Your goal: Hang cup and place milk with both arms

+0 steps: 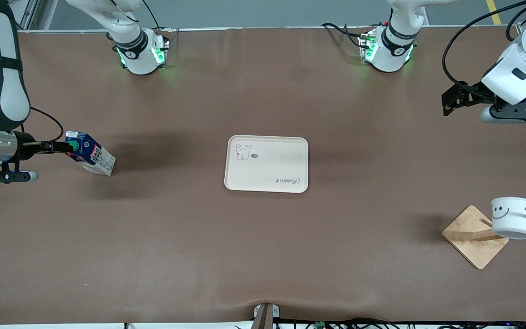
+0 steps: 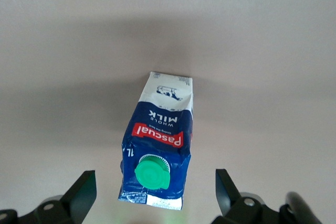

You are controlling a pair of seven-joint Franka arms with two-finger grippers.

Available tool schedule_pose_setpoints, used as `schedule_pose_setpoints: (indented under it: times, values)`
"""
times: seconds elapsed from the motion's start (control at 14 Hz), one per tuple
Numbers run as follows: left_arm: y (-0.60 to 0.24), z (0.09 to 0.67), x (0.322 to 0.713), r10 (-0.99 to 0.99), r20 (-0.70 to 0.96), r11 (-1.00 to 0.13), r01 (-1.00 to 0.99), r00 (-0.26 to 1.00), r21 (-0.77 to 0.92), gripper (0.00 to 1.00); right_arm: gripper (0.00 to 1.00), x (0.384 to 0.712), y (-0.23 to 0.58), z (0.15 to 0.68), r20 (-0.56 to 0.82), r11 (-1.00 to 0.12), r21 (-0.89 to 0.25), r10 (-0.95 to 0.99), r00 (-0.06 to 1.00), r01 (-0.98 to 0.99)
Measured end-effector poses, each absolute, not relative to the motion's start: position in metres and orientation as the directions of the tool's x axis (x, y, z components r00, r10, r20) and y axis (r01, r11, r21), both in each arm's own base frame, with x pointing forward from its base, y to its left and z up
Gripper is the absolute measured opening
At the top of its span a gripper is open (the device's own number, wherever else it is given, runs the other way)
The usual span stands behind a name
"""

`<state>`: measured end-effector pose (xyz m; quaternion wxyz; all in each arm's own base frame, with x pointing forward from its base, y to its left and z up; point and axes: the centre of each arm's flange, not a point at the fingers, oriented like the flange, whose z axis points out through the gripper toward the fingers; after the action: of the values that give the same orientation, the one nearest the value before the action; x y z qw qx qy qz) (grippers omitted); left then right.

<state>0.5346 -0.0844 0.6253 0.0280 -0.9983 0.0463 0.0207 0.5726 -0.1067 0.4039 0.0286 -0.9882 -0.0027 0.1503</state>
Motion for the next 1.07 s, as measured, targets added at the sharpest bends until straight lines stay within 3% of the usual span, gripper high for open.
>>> schedule_pose_setpoints:
  times: [0.36, 0.64, 0.86, 1.07]
  values:
    - [-0.078, 0.626, 0.533, -0.080, -0.044, -0.995, -0.082, 0.996, -0.055, 1.00, 1.00, 0.592, -0.108, 0.448, -0.211, -0.999, -0.040, 0.014, 0.977, 0.006]
    - [-0.074, 0.636, 0.523, -0.073, -0.027, -0.996, -0.074, 0.997, -0.058, 1.00, 1.00, 0.604, -0.107, 0.548, -0.123, -1.000, -0.010, 0.020, 0.992, 0.019]
    - [-0.063, 0.647, 0.516, -0.049, -0.006, -0.998, -0.049, 0.999, -0.029, 1.00, 1.00, 0.595, -0.092, 0.633, -0.049, -0.999, 0.004, 0.042, 0.998, 0.042]
    - [-0.058, 0.650, 0.513, -0.042, 0.008, -0.999, -0.042, 0.999, -0.008, 1.00, 1.00, 0.572, -0.064, 0.661, -0.118, -0.997, -0.013, 0.082, 0.990, 0.081]
